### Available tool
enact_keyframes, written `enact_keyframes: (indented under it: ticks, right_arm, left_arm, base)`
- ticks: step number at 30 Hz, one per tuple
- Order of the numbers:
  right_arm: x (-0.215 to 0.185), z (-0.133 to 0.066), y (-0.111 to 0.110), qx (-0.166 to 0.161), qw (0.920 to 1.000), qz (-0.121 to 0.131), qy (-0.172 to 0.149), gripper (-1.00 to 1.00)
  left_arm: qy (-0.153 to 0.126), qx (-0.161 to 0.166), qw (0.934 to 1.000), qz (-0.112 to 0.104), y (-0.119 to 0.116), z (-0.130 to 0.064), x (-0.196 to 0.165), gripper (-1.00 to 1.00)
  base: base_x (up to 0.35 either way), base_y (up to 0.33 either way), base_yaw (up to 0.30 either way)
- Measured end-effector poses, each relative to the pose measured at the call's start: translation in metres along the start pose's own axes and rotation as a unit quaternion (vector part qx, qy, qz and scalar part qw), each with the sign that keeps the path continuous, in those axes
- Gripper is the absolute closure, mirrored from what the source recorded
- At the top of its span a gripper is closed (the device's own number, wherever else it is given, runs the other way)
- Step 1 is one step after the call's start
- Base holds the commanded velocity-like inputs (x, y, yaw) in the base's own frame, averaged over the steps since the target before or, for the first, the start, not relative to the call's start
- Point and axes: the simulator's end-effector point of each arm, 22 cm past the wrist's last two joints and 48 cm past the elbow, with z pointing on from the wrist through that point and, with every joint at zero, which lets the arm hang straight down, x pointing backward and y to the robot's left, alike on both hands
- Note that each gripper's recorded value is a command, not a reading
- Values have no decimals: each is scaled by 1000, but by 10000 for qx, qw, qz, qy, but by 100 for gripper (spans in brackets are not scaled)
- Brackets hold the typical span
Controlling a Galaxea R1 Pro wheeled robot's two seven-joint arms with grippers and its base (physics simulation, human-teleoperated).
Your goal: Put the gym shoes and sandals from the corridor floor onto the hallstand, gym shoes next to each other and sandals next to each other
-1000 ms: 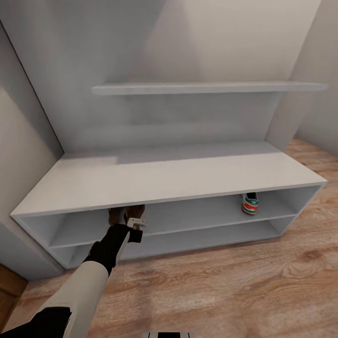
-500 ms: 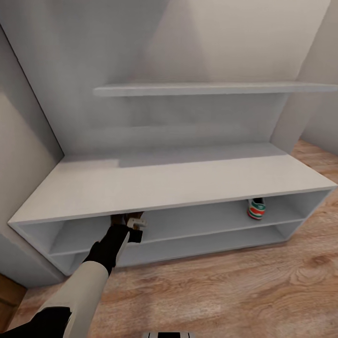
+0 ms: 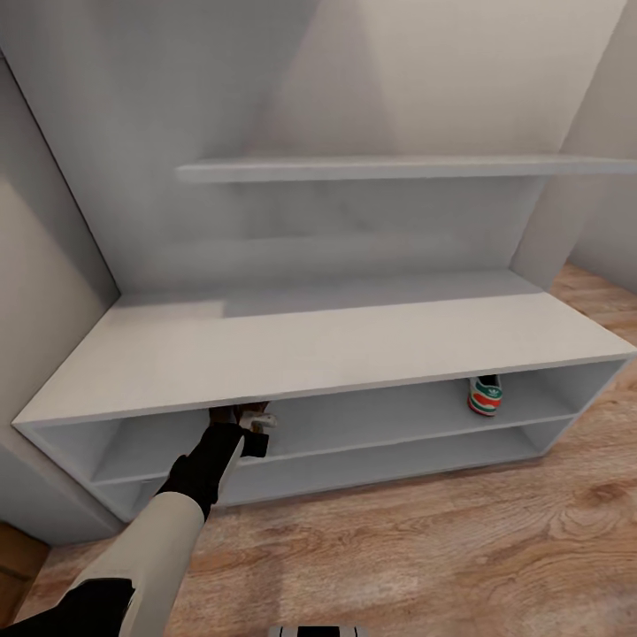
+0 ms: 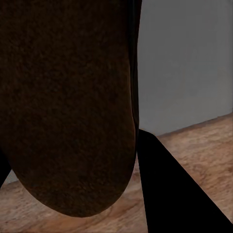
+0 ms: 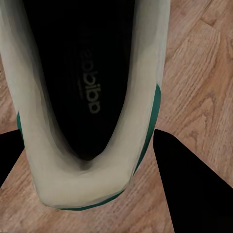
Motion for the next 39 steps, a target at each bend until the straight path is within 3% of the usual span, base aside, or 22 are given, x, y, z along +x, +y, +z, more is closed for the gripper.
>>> enact_keyframes:
  ticks: [23,24,39]
  right_arm:
    - [0,0,0,0,10000,-1,1,100]
    - [0,0,0,0,10000,-1,1,100]
    - [0,0,0,0,10000,-1,1,100]
  left_arm:
    - [-5,19,10000,-10,-1,0,1,100]
    - [-5,16,10000,-7,0,1,1,-100]
    - [-6,54,9999,-95,-1,1,1,-100]
  base:
    - [72,-23,0]
    - [1,-1,0]
    - [-20,0,0]
